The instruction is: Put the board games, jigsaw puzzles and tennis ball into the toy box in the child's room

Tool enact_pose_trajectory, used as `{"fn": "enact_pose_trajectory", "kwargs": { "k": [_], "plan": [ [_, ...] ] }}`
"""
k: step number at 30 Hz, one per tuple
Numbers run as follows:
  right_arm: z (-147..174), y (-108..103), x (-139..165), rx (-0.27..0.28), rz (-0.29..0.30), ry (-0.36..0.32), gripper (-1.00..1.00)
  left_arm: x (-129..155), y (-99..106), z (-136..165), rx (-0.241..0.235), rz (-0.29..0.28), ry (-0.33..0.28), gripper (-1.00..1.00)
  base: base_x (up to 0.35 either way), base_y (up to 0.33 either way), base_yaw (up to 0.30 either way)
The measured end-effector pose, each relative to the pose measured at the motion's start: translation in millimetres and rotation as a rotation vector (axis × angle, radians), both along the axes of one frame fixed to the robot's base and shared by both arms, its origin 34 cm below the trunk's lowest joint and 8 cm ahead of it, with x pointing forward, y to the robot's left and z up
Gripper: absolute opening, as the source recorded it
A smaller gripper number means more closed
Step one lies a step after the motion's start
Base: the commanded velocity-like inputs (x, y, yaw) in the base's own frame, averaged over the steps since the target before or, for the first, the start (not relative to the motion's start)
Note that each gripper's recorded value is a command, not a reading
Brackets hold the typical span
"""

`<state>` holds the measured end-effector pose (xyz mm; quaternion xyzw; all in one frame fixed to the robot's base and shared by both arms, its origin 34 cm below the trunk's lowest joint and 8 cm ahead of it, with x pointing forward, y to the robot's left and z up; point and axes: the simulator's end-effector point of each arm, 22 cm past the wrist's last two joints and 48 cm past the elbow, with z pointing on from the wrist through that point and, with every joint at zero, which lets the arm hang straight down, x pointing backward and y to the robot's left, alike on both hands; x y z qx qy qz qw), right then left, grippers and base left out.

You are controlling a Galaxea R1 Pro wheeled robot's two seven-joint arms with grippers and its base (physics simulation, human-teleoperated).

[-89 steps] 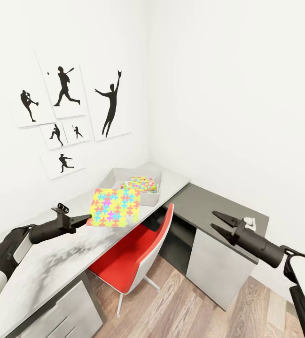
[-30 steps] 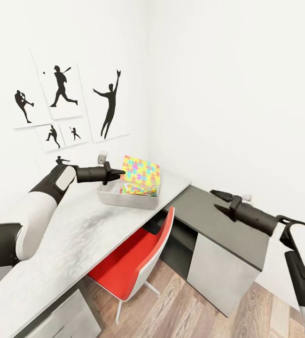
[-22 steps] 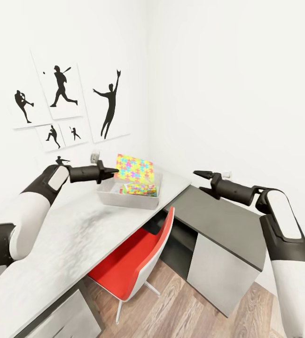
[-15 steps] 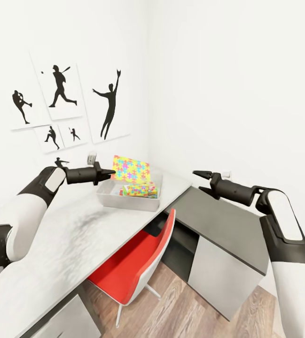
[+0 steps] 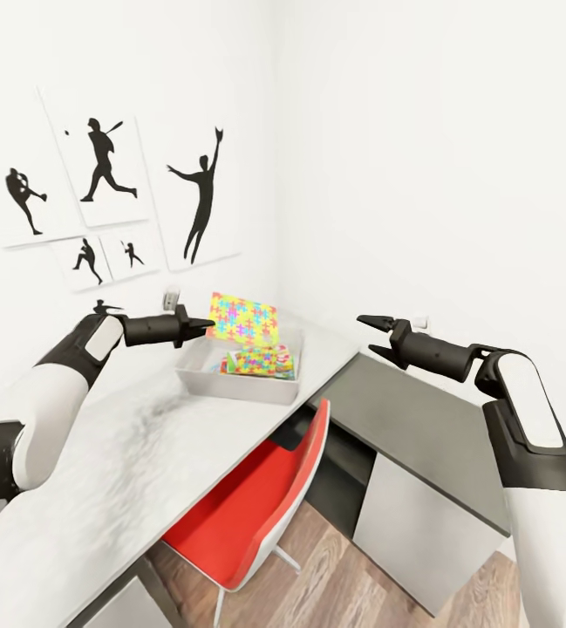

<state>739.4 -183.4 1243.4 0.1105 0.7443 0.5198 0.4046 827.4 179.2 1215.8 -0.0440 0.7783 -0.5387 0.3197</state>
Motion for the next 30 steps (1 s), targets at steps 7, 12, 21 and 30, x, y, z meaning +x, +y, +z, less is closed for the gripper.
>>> {"fn": "enact_pose_trajectory", "kwargs": {
  "k": [7, 12, 21, 30],
  "plan": [
    [-0.3, -0.9, 0.4, 0.000, -0.002, 0.000, 1.00, -2.4, -1.0, -12.5, -0.005, 0.004, 0.003, -1.00, 0.058, -0.044, 0.000],
    [0.9, 0.6, -0.4, -0.001, 0.000, -0.003, 1.00, -4.2, -2.8, -17.7, -0.001, 0.004, 0.012, -1.00, 0.217, -0.003, 0.000],
    [1.5, 1.8, -0.2, -0.002, -0.001, -0.005, 1.00, -4.5, -2.9, -19.7, -0.001, 0.005, 0.014, -1.00, 0.187, -0.060, 0.000],
    [1.3, 1.9, 0.0, -0.002, -0.001, -0.004, 1.00, -4.3, -3.2, -19.6, -0.001, 0.005, 0.013, -1.00, 0.216, -0.131, 0.000]
  ]
}}
